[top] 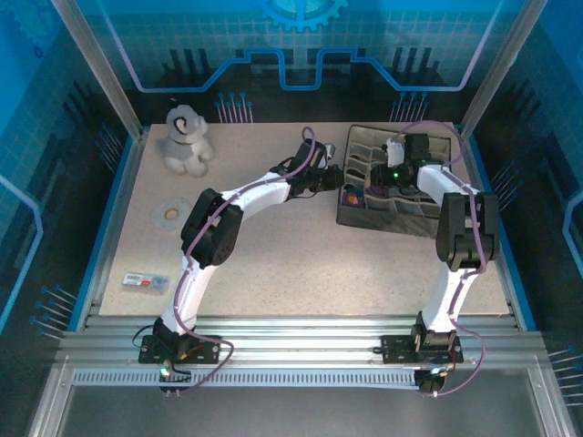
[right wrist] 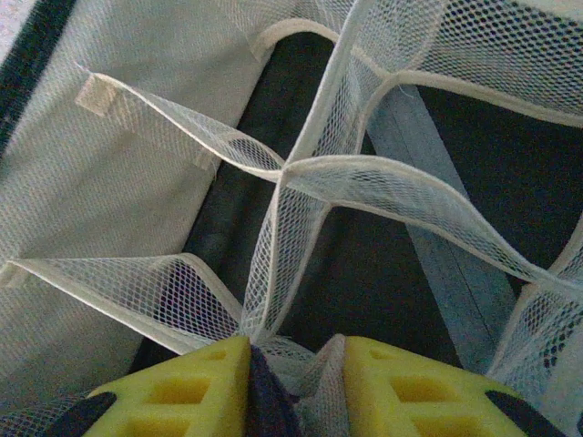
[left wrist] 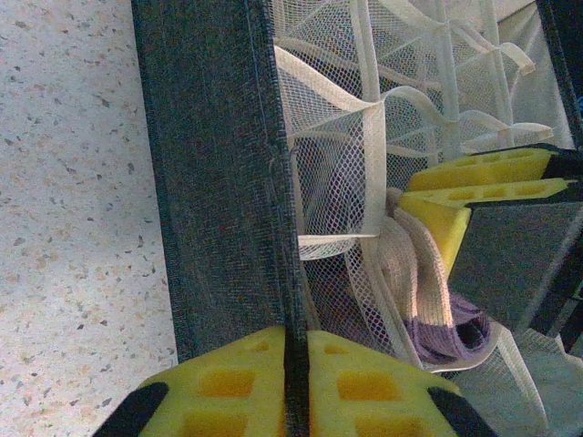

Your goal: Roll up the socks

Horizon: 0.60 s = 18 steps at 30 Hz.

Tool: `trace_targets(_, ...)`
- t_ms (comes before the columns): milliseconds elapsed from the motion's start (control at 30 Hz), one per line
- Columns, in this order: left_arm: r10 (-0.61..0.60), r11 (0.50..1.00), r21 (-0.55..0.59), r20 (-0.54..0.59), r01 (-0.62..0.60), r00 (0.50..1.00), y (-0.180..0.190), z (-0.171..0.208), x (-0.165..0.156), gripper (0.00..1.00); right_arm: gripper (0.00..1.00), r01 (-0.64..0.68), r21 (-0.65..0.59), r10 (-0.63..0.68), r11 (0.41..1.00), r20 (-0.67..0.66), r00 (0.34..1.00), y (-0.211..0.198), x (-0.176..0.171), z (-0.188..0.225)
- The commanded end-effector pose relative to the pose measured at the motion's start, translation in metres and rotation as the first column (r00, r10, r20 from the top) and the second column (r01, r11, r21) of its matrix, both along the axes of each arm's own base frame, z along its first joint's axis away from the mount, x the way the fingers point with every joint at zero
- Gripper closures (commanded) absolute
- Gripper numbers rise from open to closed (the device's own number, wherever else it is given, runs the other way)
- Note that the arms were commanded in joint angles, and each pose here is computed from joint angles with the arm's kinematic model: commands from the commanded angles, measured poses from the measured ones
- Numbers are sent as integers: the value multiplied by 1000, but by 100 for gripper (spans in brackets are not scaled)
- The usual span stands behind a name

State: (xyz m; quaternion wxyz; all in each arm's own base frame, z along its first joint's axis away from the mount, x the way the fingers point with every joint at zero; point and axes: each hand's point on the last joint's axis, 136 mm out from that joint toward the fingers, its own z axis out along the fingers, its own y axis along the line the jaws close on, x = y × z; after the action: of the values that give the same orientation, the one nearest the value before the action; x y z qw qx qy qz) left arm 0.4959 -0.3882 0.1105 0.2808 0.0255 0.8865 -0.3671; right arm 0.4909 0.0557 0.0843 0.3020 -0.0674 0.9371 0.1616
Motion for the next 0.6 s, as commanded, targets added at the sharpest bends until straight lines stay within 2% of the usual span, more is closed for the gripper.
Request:
trace_targets(0,-16,999,41,-72,19,997,11,-13,-11,86,66,-7,-55,4,998,-53,999,-3,-19,-3)
trace_targets(100,-40,998,39,-34,42,999,9,0,-10,75,62,2,-68,-1,998,19,1000,-5,-15,27)
trace_targets(167,-57,998,32,-2,57,998,10,15,-8,69,55,10,-87,-3,996,75,997,-8,-12,52)
trace_targets(300,-88,996,31,51,86,995,13,42,-6,62,49,19,-120,1,993,162,987,-13,-12,94)
trace_targets(567,-119,991,78,170,107,978,42,94,-15,46,41,95,-108,-59,990,296,953,-35,-46,142)
